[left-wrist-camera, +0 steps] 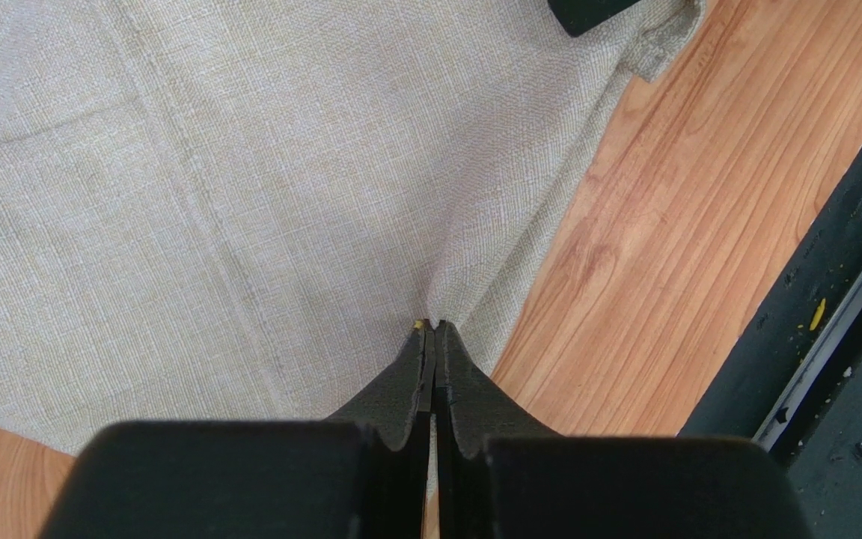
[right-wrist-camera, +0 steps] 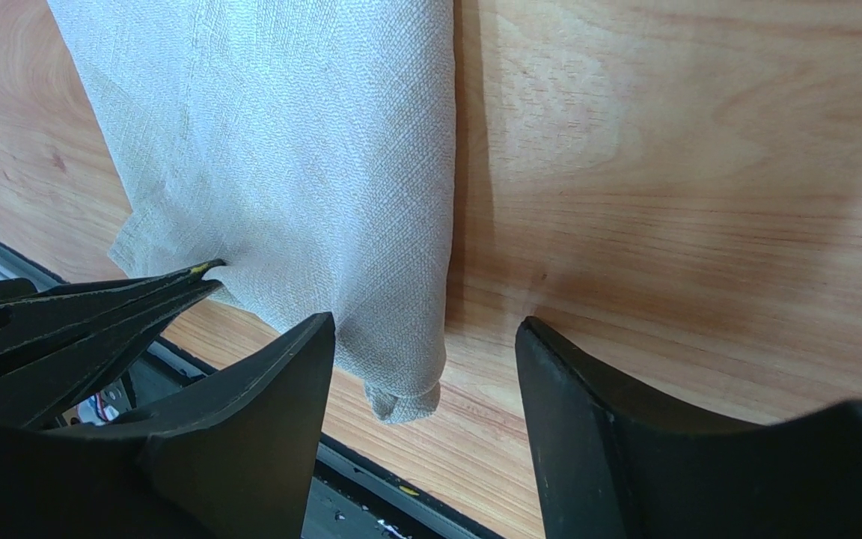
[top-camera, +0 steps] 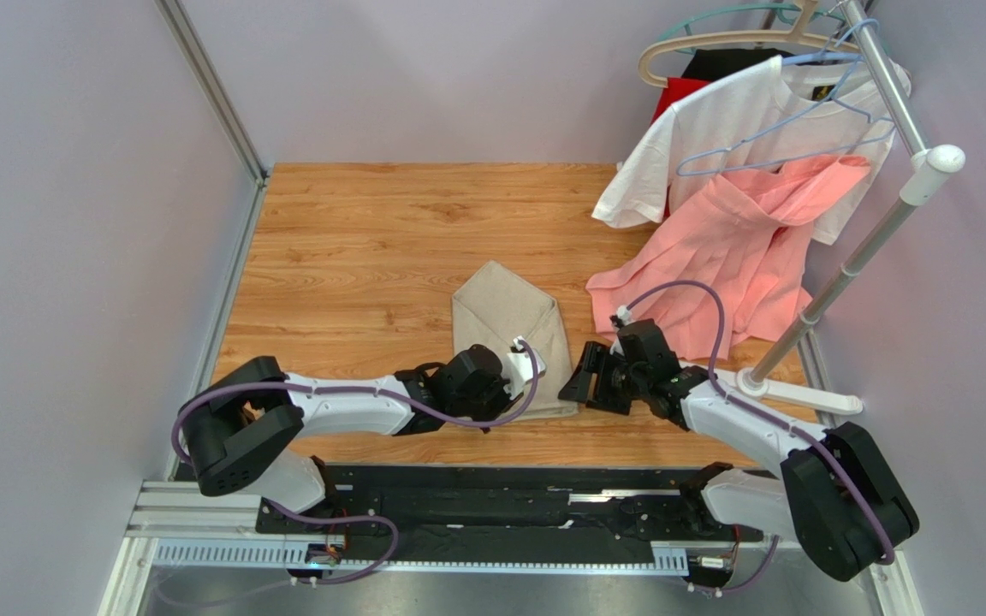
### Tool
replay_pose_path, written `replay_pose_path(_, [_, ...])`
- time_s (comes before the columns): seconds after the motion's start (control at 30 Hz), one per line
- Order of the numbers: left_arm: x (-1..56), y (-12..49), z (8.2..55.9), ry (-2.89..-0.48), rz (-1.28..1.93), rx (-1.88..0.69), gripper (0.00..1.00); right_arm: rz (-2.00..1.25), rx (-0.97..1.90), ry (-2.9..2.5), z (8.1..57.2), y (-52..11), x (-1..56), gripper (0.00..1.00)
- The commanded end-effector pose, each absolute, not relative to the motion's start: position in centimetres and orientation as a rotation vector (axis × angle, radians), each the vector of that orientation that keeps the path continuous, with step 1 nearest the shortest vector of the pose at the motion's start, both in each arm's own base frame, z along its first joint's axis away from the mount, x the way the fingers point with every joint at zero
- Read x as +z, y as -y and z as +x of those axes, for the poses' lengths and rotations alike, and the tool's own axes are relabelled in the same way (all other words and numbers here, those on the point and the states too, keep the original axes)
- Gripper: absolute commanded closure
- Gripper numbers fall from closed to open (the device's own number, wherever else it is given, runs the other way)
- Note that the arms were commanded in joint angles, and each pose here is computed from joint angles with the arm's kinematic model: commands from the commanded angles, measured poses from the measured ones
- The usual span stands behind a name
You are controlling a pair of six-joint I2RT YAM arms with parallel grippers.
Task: Fold the napkin, place the utensils inside, and roll it up
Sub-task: Roll the napkin with the utensil
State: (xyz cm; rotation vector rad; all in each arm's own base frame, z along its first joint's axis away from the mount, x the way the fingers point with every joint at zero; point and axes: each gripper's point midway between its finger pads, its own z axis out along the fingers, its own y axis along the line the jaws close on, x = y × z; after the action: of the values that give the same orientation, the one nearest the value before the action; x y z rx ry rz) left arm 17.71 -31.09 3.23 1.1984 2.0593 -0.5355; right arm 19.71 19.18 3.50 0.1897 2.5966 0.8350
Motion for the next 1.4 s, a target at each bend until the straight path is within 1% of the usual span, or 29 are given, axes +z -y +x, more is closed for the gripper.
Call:
replay_pose_path(0.0, [4.4, 31.4, 18.0, -2.039, 1.183, -0.532, 1.00, 0.187, 0.887, -2.530, 20.8, -19.9, 4.9, 0.37])
replay_pose_path(0.17, [4.1, 31.5, 17.9, -2.054, 1.180, -0.537, 1.00, 0.179, 0.909, -2.535, 20.7, -20.2, 4.8, 0.44])
replay_pose_path(0.5, [4.0, 31.4, 18.0, -2.060, 1.184, -0.526, 1.00, 0.168, 0.894, -2.570, 20.9, -20.3, 2.9, 0.52])
replay_pose_path(0.57, [4.0, 31.4, 18.0, -2.060, 1.184, -0.526, 1.00, 0.165, 0.895, -2.572, 21.0, -20.4, 2.8, 0.56])
replay_pose_path(0.63, [3.9, 31.3, 17.9, -2.060, 1.187, -0.527, 1.00, 0.156, 0.891, -2.572, 21.0, -20.4, 2.7, 0.58])
replay_pose_path(0.67, [3.9, 31.4, 18.0, -2.059, 1.186, -0.528, 1.00, 0.155, 0.887, -2.570, 21.1, -20.3, 2.7, 0.63])
replay_pose_path(0.73, [4.0, 31.5, 18.0, -2.054, 1.187, -0.531, 1.00, 0.150, 0.882, -2.573, 21.0, -20.2, 2.6, 0.70])
replay_pose_path(0.77, [4.1, 31.5, 18.0, -2.051, 1.188, -0.531, 0.99, 0.158, 0.879, -2.577, 21.1, -20.2, 2.6, 0.75])
replay_pose_path(0.83, [4.2, 31.6, 18.0, -2.045, 1.190, -0.535, 0.97, 0.149, 0.882, -2.582, 20.9, -20.3, 2.6, 0.78])
replay_pose_path(0.87, [4.2, 31.6, 18.0, -2.044, 1.191, -0.534, 0.93, 0.150, 0.880, -2.585, 20.9, -20.2, 2.6, 0.84])
replay_pose_path(0.93, [4.6, 31.7, 18.1, -2.034, 1.184, -0.539, 0.86, 0.152, 0.875, -2.590, 21.0, -20.2, 2.7, 0.87])
replay_pose_path(0.97, [4.7, 31.7, 18.1, -2.030, 1.182, -0.541, 0.80, 0.151, 0.873, -2.593, 21.0, -20.2, 2.7, 0.92])
replay_pose_path(1.0, [4.9, 31.8, 18.1, -2.021, 1.180, -0.546, 0.77, 0.150, 0.876, -2.587, 21.2, -20.3, 3.0, 0.95])
replay_pose_path(1.03, [5.5, 31.9, 18.3, -2.002, 1.171, -0.549, 0.69, 0.152, 0.871, -2.594, 21.2, -20.3, 3.1, 1.00])
replay_pose_path(1.07, [5.9, 32.0, 18.4, -1.990, 1.164, -0.553, 0.67, 0.157, 0.871, -2.591, 21.5, -20.4, 3.3, 1.00])
replay_pose_path(1.1, [6.2, 32.0, 18.5, -1.980, 1.161, -0.555, 0.61, 0.161, 0.868, -2.600, 21.5, -20.3, 3.3, 1.00])
replay_pose_path(1.23, [8.3, 32.5, 18.8, -1.893, 1.139, -0.585, 0.53, 0.197, 0.854, -2.643, 21.5, -20.2, 3.7, 1.00])
replay_pose_path(1.37, [9.2, 33.1, 18.6, -1.842, 1.153, -0.620, 0.50, 0.271, 0.847, -2.709, 21.3, -19.8, 3.9, 1.00])
